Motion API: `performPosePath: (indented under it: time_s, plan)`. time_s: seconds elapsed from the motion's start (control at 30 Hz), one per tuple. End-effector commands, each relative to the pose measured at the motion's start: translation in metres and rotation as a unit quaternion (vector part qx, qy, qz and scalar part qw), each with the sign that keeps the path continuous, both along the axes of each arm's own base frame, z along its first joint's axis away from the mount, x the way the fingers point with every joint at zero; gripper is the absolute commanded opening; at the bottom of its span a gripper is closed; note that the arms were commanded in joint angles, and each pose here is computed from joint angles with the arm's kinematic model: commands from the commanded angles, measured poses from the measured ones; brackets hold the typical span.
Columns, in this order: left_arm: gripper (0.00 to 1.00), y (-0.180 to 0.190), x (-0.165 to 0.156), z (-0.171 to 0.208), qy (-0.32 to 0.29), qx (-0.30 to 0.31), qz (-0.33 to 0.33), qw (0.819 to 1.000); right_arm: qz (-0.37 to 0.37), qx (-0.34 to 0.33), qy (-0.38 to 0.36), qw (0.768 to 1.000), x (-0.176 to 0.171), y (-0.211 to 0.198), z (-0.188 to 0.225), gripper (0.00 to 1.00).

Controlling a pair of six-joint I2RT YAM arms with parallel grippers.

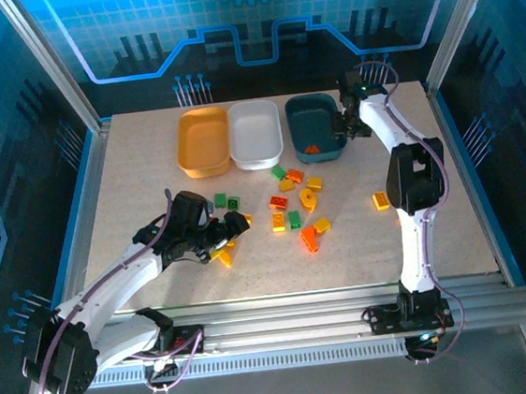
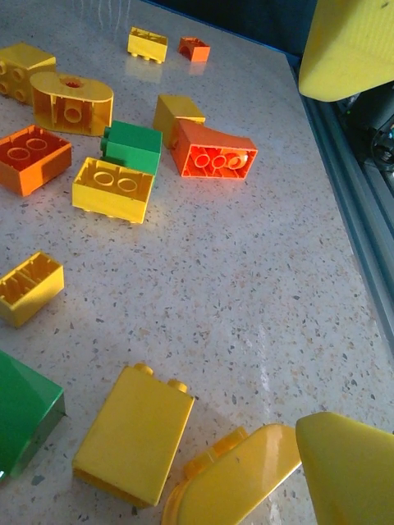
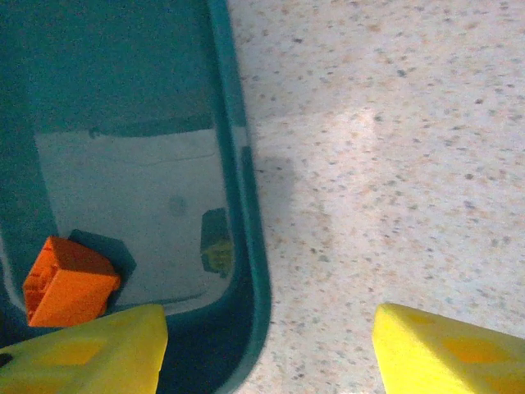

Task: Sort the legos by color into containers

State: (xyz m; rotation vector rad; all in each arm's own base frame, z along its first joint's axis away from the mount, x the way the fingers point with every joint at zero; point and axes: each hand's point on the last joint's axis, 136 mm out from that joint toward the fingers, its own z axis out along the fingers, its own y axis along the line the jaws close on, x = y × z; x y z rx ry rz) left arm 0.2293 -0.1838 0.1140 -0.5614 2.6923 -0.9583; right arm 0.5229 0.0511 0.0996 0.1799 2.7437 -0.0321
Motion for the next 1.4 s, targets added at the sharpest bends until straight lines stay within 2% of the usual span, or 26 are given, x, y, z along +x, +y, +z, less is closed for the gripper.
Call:
performPosePath:
  time_s: [0.0,0.1,0.13,0.27,0.53,0.7,0.83,0.93,1.07,1.13,1.23,1.37]
  plan:
    - [0.99,-0.001,-0.001,0.008,-0.008,0.003,-0.009,1.000,0.022,0.024,0.013,0.999,0.008,0.017,-0.018,0.67]
    - [0.99,0.001,-0.001,0.009,-0.011,0.008,-0.008,1.000,0.044,0.032,0.003,0.999,0.015,0.034,-0.013,0.65]
    - [0.99,0.002,-0.001,0.009,-0.011,0.009,-0.008,1.000,0.050,0.029,0.014,0.998,0.016,0.039,-0.025,0.64]
    - [0.99,0.001,0.001,0.010,-0.009,0.009,-0.007,1.000,0.060,0.018,0.014,0.998,0.021,0.055,-0.029,0.62]
    - [0.99,0.003,-0.004,0.005,-0.004,0.009,-0.002,1.000,0.052,0.037,0.008,0.998,0.015,0.061,-0.015,0.62]
    - [0.99,0.008,-0.005,0.005,-0.014,0.012,0.004,1.000,-0.029,0.003,-0.016,0.999,-0.021,0.013,0.025,0.66]
    - [0.99,0.011,-0.005,0.004,-0.025,0.010,0.014,1.000,-0.121,0.023,-0.026,0.992,-0.077,-0.036,0.038,0.74]
    - [0.99,0.008,-0.005,0.004,-0.028,0.000,0.013,1.000,-0.172,0.012,0.008,0.985,-0.120,-0.065,0.019,0.82]
    - [0.99,0.002,-0.004,0.004,-0.026,-0.012,0.003,1.000,-0.196,-0.017,0.073,0.978,-0.163,-0.086,-0.019,0.84]
    - [0.99,0.001,-0.005,0.003,-0.024,-0.013,-0.002,1.000,-0.194,-0.023,0.082,0.977,-0.173,-0.090,-0.031,0.85]
    - [0.99,0.002,-0.009,0.001,-0.022,-0.014,-0.004,1.000,-0.163,0.016,0.104,0.981,-0.176,-0.073,-0.047,0.83]
    - [0.99,0.005,-0.014,-0.002,-0.022,-0.018,0.002,1.000,-0.154,0.009,0.134,0.979,-0.180,-0.067,-0.065,0.82]
